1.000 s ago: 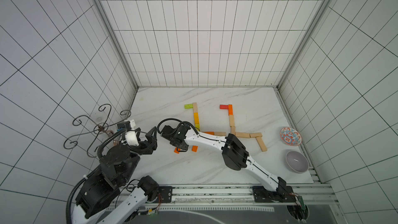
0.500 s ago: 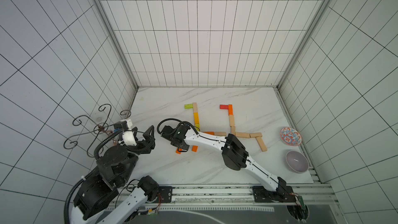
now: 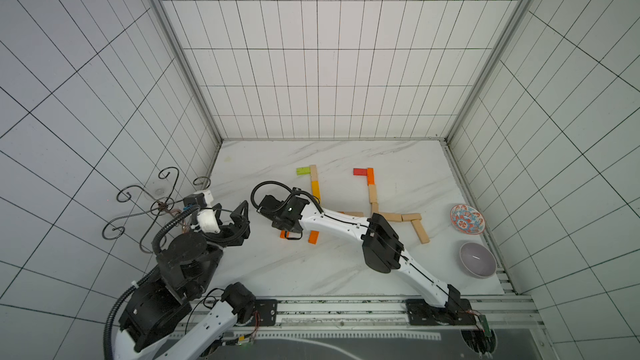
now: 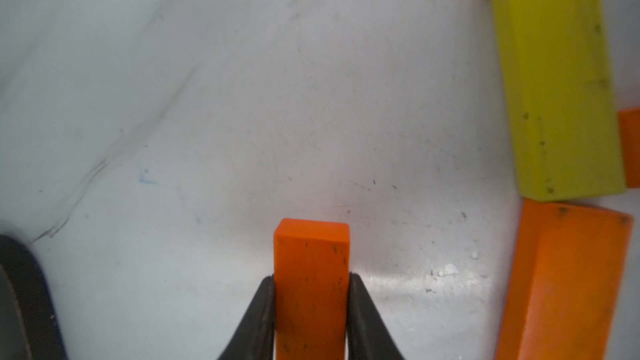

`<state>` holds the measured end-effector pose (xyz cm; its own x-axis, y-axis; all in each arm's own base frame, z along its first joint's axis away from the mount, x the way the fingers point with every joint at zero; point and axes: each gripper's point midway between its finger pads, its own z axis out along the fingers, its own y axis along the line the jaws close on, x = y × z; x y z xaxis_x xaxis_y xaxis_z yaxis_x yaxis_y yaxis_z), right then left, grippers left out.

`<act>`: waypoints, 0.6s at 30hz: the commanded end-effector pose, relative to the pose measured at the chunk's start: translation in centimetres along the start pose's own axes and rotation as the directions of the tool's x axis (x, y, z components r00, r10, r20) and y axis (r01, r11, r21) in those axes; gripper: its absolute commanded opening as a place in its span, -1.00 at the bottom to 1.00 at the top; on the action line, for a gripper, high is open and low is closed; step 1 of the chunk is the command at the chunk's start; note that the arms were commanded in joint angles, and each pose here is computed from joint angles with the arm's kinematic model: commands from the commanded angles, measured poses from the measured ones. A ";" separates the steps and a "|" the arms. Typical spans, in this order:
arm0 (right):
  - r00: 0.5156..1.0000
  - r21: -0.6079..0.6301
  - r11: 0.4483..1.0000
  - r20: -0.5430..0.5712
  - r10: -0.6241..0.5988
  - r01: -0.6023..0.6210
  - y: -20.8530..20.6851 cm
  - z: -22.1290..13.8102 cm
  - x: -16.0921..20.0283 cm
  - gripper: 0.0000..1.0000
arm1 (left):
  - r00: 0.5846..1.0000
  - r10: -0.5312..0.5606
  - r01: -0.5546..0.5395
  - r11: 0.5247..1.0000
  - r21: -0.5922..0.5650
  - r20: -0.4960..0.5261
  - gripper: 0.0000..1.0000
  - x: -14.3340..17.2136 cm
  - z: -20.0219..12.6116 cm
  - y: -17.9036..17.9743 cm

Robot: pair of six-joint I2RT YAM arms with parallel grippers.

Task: Assemble a giraffe with building blocks
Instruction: Pick up the building block from the center of the board, then assemble the building block at the center of the board.

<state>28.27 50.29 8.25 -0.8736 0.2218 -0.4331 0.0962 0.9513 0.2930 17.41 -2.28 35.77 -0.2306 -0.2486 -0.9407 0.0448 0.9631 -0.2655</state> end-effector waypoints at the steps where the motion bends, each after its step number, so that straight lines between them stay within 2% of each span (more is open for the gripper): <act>1: 0.995 -0.043 0.998 0.091 -0.049 0.054 0.5 -4.1 -2.7 -0.62 | 0.999 -0.044 0.044 0.999 0.000 0.031 0.49 -1.3 -0.3 -0.1; 10: 0.976 -0.092 0.989 0.197 -0.095 0.115 -1.1 -10.2 -5.5 -0.64 | 0.996 -0.083 0.082 0.997 0.007 0.027 0.49 -1.4 -0.1 -0.4; 18: 0.947 -0.059 0.975 0.256 -0.193 0.214 -7.2 -13.5 -5.7 -0.67 | 0.996 -0.085 0.086 0.994 0.062 -0.025 0.49 0.1 1.3 -2.0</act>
<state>26.70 41.58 21.19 -0.7506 0.1425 -0.6452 -0.0908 0.9450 0.3143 17.98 -3.30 36.38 -0.2356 -0.3126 -0.9202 0.0639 0.9398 -0.3356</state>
